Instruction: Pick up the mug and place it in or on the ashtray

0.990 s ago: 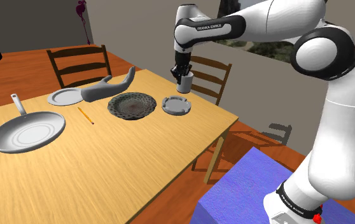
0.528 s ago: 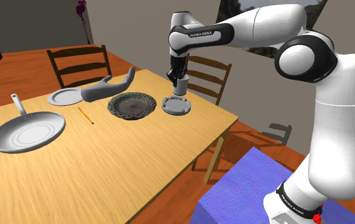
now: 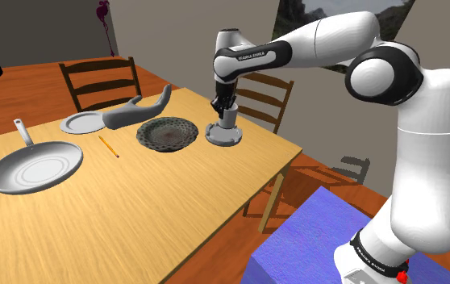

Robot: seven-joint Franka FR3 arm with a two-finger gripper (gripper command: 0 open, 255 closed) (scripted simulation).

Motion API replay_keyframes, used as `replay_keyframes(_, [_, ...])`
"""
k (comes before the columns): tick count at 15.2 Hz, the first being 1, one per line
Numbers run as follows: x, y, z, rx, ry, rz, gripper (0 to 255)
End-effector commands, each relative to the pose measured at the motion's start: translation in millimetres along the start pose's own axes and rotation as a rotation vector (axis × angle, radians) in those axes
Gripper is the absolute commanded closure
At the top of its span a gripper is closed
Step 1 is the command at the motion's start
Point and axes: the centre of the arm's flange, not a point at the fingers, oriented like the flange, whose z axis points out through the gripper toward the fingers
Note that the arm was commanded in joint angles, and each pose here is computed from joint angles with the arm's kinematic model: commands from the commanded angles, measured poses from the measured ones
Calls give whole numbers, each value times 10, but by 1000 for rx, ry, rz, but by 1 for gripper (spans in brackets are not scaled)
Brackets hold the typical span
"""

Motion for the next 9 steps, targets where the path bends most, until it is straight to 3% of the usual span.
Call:
replay_keyframes(1, [3, -7, 99, 0, 1, 0, 255])
replay_keyframes(3, [-1, -15, 231, 0, 1, 0, 255])
replay_keyframes(9, [-1, -15, 231, 0, 1, 0, 255])
